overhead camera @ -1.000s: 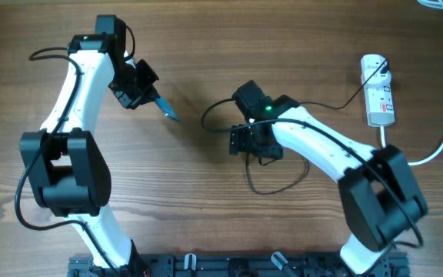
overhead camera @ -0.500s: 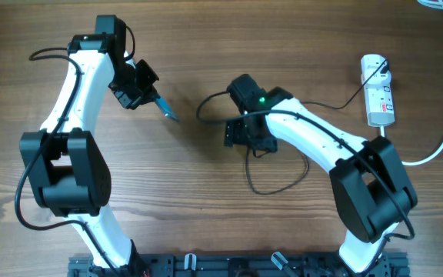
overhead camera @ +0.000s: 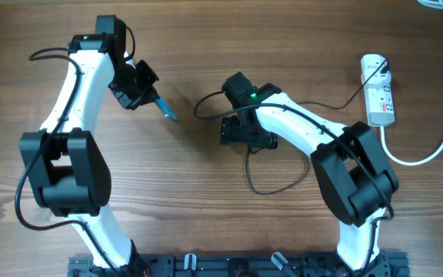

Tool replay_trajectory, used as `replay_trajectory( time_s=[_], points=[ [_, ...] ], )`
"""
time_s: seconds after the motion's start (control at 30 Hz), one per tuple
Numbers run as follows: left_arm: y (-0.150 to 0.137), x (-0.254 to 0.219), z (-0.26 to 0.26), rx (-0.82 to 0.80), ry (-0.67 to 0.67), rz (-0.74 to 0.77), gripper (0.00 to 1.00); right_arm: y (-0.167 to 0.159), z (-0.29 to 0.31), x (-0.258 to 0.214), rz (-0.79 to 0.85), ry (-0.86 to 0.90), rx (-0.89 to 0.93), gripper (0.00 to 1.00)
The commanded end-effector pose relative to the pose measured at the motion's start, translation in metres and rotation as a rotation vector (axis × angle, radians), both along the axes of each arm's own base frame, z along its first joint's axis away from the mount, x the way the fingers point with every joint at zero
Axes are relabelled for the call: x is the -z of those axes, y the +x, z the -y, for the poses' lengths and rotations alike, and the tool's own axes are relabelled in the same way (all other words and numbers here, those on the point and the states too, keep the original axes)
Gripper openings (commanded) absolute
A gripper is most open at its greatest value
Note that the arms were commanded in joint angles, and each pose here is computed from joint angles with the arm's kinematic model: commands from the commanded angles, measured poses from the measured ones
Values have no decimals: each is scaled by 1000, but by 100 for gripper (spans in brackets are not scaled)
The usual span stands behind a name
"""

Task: Plug charger to phone and switch on socket
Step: 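Grasp the black USB-C plug end with the right gripper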

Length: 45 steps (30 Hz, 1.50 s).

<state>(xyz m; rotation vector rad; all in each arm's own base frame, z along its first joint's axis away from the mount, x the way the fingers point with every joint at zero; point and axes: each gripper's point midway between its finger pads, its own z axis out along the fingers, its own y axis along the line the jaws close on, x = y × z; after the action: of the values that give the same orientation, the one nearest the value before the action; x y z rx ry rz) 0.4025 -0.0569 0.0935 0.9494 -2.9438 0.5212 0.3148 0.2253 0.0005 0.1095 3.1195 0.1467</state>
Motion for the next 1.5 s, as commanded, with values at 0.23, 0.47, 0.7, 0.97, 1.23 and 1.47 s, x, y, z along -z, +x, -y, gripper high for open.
replay_trajectory(
  time_s=[0.23, 0.47, 0.7, 0.97, 1.23, 1.47],
  points=[
    [0, -11, -1, 12, 3, 31, 4, -1, 10, 9, -2, -44, 68, 65],
    [0, -11, -2, 11, 3, 32, 4, -9, 10, 13, -35, -35, 74, 49],
    [0, -11, -2, 12, 3, 31, 4, -8, 11, 13, -32, -41, 82, 38],
    [0, -11, -2, 12, 3, 31, 4, -8, 13, 17, -34, -57, 91, 33],
    [0, -11, -2, 12, 3, 31, 4, -11, 17, 21, -46, -79, 103, 30],
    [0, -11, -2, 11, 3, 30, 4, -12, 18, 21, -52, -83, 102, 17]
  ],
)
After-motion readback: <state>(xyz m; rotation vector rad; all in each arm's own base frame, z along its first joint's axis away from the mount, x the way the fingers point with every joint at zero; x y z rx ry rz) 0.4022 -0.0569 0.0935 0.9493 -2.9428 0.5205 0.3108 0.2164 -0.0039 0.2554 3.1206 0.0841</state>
